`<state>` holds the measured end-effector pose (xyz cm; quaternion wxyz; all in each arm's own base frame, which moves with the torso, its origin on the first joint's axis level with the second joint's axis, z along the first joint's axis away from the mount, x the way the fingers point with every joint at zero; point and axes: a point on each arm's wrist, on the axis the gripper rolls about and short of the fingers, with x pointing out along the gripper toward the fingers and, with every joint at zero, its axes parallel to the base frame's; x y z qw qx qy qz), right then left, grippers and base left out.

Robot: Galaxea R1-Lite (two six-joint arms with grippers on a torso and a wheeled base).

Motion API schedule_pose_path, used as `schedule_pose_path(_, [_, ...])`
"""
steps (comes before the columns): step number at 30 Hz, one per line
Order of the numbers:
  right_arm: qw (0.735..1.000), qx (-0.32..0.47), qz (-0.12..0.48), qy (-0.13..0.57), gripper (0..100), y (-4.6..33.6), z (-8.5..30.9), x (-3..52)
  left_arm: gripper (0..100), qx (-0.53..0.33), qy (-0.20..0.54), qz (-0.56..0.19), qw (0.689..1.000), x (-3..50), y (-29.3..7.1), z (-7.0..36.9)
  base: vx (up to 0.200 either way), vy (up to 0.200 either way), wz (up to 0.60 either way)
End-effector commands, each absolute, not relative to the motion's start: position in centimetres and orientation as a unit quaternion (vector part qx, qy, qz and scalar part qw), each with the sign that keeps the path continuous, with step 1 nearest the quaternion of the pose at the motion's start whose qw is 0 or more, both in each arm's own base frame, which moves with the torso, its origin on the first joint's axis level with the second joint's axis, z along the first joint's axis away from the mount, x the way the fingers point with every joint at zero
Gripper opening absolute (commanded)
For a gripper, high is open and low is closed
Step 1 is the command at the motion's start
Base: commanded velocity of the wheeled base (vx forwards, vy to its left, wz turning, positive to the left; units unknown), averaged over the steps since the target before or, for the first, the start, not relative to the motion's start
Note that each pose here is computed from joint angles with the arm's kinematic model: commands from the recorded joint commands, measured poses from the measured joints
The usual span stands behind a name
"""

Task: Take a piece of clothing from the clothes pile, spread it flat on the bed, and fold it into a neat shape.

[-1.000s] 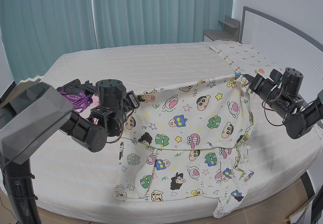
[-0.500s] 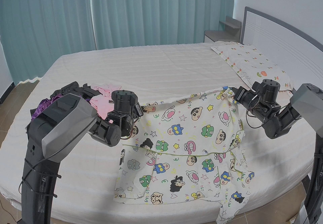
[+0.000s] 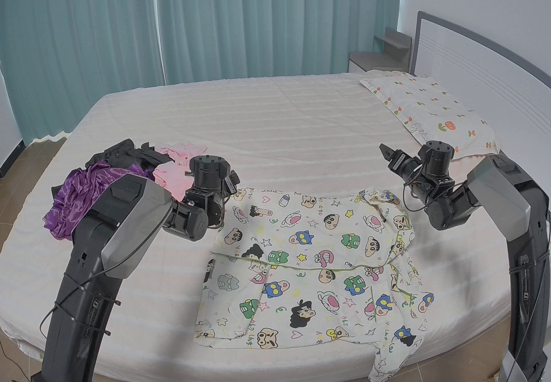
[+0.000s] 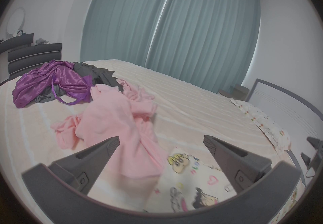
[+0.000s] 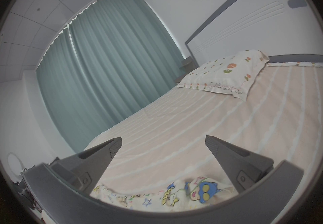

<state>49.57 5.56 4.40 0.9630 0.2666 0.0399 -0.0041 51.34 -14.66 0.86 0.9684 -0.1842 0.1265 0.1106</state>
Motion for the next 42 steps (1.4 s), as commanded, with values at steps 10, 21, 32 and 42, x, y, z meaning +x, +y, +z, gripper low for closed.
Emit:
schedule_pose_path(10, [0.942,0.331,-0.008,0.050,100,3.4,9.1,40.7,100,-0.270,0.183,0.112,0.939,43.5,-13.3,5.6,0.000,0.000,0.00])
schedule_pose_path(21, [0.940,0.327,0.003,0.093,100,3.4,9.4,25.9,100,-0.352,0.329,0.020,0.876,28.2,-14.8,7.5,0.000,0.000,0.00])
schedule_pose_path(32, [0.916,0.381,-0.017,0.125,100,3.6,7.8,20.0,100,-0.317,0.432,0.001,0.845,21.0,-16.3,4.5,0.000,0.000,0.00])
schedule_pose_path(42, [0.914,0.381,-0.005,0.140,100,4.3,7.4,20.0,100,-0.334,0.457,-0.008,0.824,20.5,-16.5,4.1,0.000,0.000,0.00])
